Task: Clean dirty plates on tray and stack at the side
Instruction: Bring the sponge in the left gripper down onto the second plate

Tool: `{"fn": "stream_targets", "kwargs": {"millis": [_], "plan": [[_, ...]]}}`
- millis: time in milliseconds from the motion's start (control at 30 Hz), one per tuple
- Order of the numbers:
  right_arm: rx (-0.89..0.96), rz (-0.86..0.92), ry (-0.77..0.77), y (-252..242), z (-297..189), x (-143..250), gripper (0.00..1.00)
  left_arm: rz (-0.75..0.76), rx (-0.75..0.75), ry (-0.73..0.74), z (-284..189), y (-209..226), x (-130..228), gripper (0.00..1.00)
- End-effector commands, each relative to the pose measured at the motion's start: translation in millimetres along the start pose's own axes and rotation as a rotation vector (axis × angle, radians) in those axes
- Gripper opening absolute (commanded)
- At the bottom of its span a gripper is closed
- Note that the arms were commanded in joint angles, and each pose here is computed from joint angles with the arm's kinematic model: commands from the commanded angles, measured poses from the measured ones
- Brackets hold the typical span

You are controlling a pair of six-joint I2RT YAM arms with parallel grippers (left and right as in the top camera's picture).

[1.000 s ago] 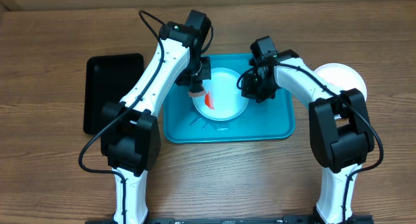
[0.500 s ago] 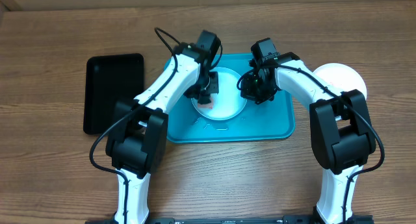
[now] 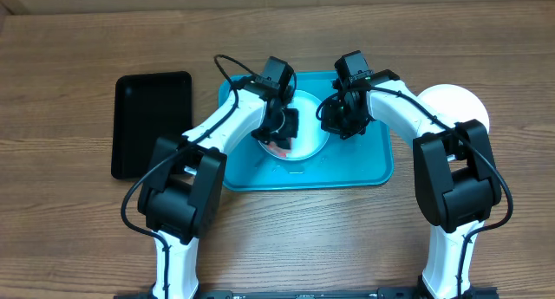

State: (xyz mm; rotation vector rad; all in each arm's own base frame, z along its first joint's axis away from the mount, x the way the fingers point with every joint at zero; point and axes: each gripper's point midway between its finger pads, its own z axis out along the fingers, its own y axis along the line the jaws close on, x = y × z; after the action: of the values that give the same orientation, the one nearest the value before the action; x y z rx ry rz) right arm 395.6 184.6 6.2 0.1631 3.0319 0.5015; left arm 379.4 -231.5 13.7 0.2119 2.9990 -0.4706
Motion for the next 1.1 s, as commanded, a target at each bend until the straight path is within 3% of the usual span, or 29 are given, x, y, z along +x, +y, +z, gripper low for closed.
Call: {"fn": "stream_targets", "kwargs": {"millis": [0,200,333,467,733,1067], "plan": [[0.028,-0.001,0.041,-4.0,9.8,16.4,0.04,0.067,0.087,0.068,11.3,-21.3,20.2,0.04],[0.030,0.000,0.045,-4.4,9.8,17.2,0.04,-0.211,-0.368,-0.131,-21.3,66.1,-21.7,0.04],[0.029,-0.001,0.044,-4.3,9.8,17.0,0.04,-0.259,-0.543,-0.232,-61.2,88.3,-43.5,0.04],[0.031,0.000,0.047,-4.7,9.8,17.7,0.04,-0.209,-0.484,-0.196,-61.4,73.1,-43.2,0.04],[0.031,-0.001,0.047,-4.9,9.7,17.6,0.04,-0.132,-0.331,-0.056,-19.6,42.9,-6.7,0.04],[0.031,-0.003,0.047,-4.7,9.8,17.8,0.04,0.107,-0.144,-0.014,-5.7,2.6,-4.1,0.04]]}}
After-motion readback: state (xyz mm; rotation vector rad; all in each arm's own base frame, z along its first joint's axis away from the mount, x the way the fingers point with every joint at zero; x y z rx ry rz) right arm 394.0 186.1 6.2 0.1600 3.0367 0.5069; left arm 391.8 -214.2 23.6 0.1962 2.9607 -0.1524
